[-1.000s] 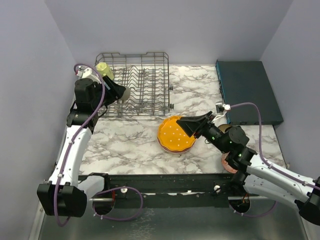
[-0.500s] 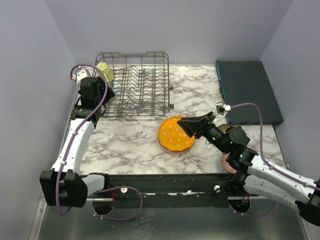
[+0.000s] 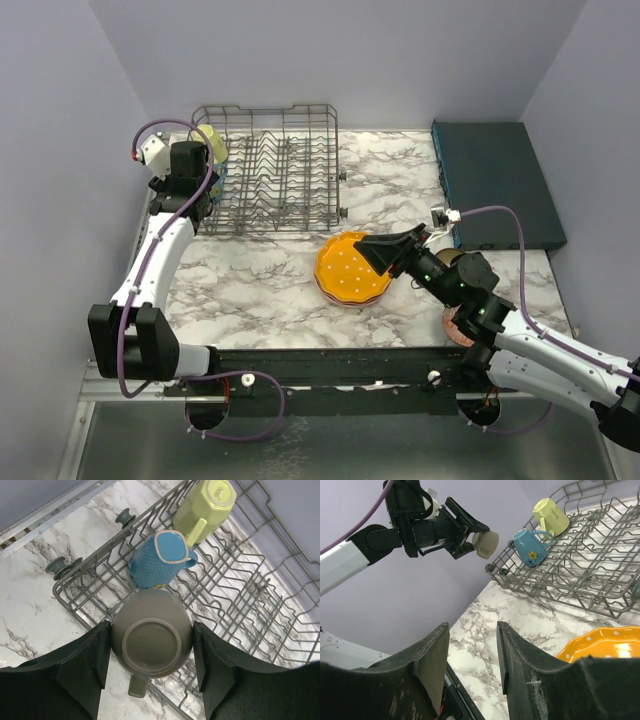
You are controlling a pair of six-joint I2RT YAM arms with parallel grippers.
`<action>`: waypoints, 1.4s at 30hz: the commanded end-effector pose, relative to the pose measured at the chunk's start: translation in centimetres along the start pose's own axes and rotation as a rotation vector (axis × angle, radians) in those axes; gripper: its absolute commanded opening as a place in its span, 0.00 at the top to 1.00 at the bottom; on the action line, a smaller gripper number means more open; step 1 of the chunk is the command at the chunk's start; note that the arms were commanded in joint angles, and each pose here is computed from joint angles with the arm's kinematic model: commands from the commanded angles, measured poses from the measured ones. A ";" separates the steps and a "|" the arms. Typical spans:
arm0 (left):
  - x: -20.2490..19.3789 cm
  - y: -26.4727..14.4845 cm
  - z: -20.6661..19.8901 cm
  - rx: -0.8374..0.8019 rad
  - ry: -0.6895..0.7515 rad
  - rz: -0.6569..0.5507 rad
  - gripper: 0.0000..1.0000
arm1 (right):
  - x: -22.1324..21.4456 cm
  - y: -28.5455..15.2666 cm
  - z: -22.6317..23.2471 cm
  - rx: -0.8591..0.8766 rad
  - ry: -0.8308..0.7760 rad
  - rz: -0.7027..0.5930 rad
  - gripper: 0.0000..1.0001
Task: Load the mixed dishes into the dish rack
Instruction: Turn the cup upside down in the dish rack.
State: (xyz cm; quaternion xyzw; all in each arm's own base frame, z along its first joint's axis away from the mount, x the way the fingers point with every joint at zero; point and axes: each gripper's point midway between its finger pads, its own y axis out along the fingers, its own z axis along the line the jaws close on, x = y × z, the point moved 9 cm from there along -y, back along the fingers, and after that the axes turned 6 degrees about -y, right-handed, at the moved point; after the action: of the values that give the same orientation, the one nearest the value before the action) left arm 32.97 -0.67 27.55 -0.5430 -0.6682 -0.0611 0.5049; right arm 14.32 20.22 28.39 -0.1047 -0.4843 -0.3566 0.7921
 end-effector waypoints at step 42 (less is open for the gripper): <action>-3.7 9.6 0.6 0.431 -0.119 -0.053 1.00 | -1.5 -0.2 -1.5 -0.078 -0.044 0.044 0.51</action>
State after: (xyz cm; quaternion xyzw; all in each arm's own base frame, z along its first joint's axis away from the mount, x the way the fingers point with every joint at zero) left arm 39.24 0.37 19.49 -0.4301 -0.6902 0.1004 0.5731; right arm 14.66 20.39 27.28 -0.1295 -0.4834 -0.3501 0.7918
